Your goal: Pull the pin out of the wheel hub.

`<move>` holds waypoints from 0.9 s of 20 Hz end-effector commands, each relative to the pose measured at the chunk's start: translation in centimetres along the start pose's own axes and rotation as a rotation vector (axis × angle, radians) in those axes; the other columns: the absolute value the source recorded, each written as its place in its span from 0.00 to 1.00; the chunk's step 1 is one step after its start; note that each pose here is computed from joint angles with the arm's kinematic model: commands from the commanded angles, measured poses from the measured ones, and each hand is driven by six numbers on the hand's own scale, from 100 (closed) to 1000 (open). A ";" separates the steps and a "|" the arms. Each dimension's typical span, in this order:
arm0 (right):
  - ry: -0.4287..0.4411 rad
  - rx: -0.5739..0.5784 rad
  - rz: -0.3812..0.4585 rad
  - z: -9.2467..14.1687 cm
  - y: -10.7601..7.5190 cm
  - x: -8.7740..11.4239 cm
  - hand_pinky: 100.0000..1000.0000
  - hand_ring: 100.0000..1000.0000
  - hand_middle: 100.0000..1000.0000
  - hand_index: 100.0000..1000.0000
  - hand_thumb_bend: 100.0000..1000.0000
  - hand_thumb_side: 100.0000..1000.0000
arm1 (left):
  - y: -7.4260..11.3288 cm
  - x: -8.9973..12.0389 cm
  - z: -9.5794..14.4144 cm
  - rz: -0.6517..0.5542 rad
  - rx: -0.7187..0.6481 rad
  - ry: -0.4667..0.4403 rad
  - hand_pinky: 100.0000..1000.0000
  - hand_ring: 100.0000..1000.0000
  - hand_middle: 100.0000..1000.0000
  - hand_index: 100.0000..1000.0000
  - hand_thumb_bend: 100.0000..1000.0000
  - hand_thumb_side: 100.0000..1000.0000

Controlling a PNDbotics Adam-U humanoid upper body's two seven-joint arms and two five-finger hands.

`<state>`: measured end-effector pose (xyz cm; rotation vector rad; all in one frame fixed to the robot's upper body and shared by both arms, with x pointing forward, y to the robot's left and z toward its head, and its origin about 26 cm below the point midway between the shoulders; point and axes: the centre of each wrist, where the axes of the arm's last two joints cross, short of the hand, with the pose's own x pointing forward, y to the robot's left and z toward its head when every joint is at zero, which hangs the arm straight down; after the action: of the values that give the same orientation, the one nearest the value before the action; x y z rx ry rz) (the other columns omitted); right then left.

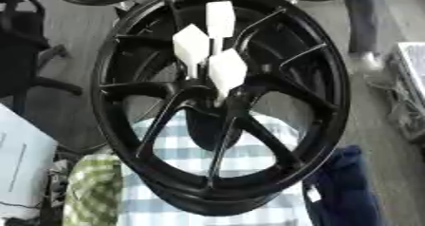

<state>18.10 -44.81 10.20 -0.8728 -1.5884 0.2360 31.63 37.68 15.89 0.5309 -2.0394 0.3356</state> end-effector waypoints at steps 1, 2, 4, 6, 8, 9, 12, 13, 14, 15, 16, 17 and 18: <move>-0.079 -0.099 -0.099 -0.5 -0.7 2.1 0.92 0.76 0.74 0.90 0.02 0.31 | 0.0 0.9 -0.5 0.003 -0.011 -0.032 0.76 0.78 0.60 0.68 0.00 0.80; -0.105 -0.132 -0.149 -0.7 -0.6 2.7 0.92 0.76 0.73 0.89 0.00 0.34 | 0.0 0.8 -0.5 0.004 -0.012 -0.031 0.76 0.78 0.60 0.68 0.00 0.80; -0.156 -0.170 -0.228 -1.1 -0.4 3.8 0.92 0.74 0.71 0.88 0.00 0.35 | -0.1 0.8 -0.5 0.008 -0.016 -0.030 0.76 0.78 0.60 0.68 0.00 0.81; -0.208 -0.184 -0.289 -1.6 -0.2 4.5 0.92 0.73 0.70 0.86 0.00 0.34 | -0.2 0.9 -0.5 0.010 -0.020 -0.030 0.76 0.78 0.60 0.68 0.00 0.81; -0.259 -0.187 -0.336 -2.2 -0.1 5.1 0.92 0.72 0.69 0.86 0.00 0.35 | -0.4 0.9 -0.5 0.013 -0.026 -0.029 0.76 0.78 0.60 0.68 0.00 0.81; -0.283 -0.186 -0.353 -2.4 -0.1 5.4 0.92 0.72 0.69 0.86 0.00 0.35 | -0.4 0.9 -0.5 0.014 -0.028 -0.029 0.76 0.78 0.60 0.68 0.00 0.81; -0.345 -0.177 -0.399 -3.1 0.0 6.2 0.91 0.71 0.68 0.85 0.00 0.33 | -0.6 0.9 -0.5 0.019 -0.036 -0.030 0.76 0.78 0.60 0.68 0.00 0.81; -0.362 -0.174 -0.416 -3.3 0.0 6.4 0.92 0.71 0.68 0.85 0.00 0.32 | -0.7 1.0 -0.5 0.021 -0.041 -0.030 0.76 0.78 0.60 0.68 0.00 0.81; -0.382 -0.173 -0.437 -3.5 0.1 6.7 0.92 0.71 0.68 0.85 0.00 0.31 | -0.8 1.0 -0.5 0.023 -0.045 -0.029 0.76 0.78 0.60 0.68 0.00 0.81; -0.401 -0.170 -0.457 -3.7 0.2 6.9 0.92 0.71 0.68 0.85 0.00 0.31 | -0.9 1.0 -0.5 0.025 -0.049 -0.030 0.76 0.78 0.60 0.68 0.00 0.81; -0.420 -0.165 -0.478 -3.9 0.2 7.1 0.93 0.71 0.68 0.85 0.00 0.30 | -1.0 1.1 -0.5 0.027 -0.054 -0.031 0.76 0.78 0.60 0.68 0.00 0.81; -0.433 -0.158 -0.496 -4.0 0.4 7.3 0.93 0.71 0.68 0.85 0.00 0.30 | -1.2 1.1 -0.5 0.029 -0.058 -0.031 0.76 0.78 0.60 0.68 0.00 0.81; -0.443 -0.147 -0.510 -4.2 0.5 7.5 0.94 0.72 0.69 0.85 0.00 0.30 | -1.3 1.1 -0.5 0.032 -0.064 -0.031 0.76 0.78 0.59 0.68 0.00 0.81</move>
<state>22.36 -41.03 15.30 -0.5263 -2.1620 -0.1016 32.16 36.64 16.03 0.4728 -2.0452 0.2984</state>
